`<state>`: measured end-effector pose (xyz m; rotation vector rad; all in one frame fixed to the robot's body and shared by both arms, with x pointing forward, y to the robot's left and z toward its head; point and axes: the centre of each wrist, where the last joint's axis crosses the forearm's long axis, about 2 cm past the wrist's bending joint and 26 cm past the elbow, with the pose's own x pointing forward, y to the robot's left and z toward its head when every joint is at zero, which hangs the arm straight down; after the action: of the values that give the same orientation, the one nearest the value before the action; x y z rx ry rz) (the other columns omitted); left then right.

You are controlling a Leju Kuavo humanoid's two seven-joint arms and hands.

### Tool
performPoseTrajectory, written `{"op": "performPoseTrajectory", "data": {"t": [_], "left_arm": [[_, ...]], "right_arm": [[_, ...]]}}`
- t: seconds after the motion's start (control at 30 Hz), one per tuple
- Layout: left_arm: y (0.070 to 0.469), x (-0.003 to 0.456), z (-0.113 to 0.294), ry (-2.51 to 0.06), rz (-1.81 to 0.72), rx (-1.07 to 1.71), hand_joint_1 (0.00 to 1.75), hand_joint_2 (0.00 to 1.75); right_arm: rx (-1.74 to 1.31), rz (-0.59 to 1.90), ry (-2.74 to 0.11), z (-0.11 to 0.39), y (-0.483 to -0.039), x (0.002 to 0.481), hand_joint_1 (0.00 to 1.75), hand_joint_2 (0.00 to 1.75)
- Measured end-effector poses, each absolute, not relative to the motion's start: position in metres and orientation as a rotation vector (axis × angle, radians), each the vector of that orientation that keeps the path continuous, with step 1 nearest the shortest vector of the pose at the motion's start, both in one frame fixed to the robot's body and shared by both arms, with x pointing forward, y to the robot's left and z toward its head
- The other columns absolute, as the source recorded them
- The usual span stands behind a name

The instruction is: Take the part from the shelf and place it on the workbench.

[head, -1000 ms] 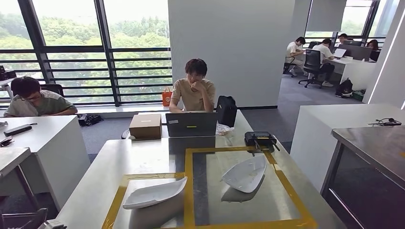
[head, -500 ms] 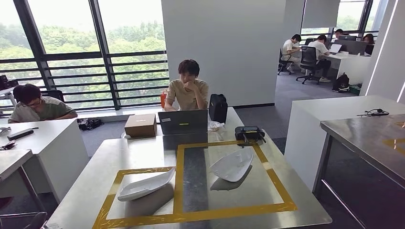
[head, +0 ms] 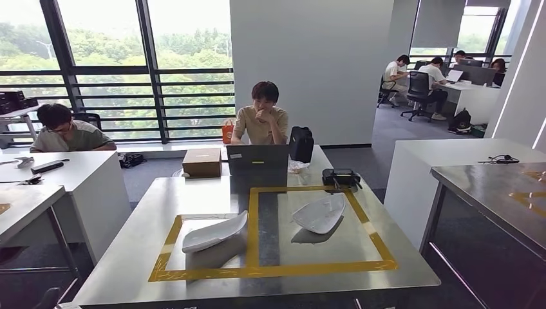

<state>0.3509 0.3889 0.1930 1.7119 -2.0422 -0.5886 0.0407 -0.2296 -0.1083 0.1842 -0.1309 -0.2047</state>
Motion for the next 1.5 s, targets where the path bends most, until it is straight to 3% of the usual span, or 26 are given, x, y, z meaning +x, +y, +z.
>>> {"op": "performPoseTrajectory", "data": {"t": [0.27,0.47,0.67,0.83,1.27,1.5], "left_arm": [[0.39,0.325,0.119,-1.816,-0.55,1.514,0.0,0.0],[0.378,0.275,0.033,-1.566,-0.491,1.264,0.0,0.0],[0.356,0.225,-0.023,-1.342,-0.486,1.098,0.0,0.0],[0.353,0.195,-0.048,-1.131,-0.418,1.027,0.0,0.0],[0.344,0.062,-0.103,-0.166,-0.036,0.684,0.0,0.0],[0.342,0.046,-0.106,-0.023,0.098,0.583,0.0,0.0]], "right_arm": [[0.174,-0.189,-0.105,-0.109,-0.232,0.041,0.0,0.0],[0.169,-0.179,-0.094,-0.109,-0.233,0.04,0.0,0.0],[0.153,-0.182,-0.103,-0.109,-0.235,0.038,0.0,0.0],[0.151,-0.165,-0.109,-0.11,-0.239,0.038,0.0,0.0],[0.134,-0.158,-0.117,-0.111,-0.254,0.039,0.0,0.0],[0.105,-0.148,-0.063,-0.111,-0.262,0.04,0.0,0.0]]}}
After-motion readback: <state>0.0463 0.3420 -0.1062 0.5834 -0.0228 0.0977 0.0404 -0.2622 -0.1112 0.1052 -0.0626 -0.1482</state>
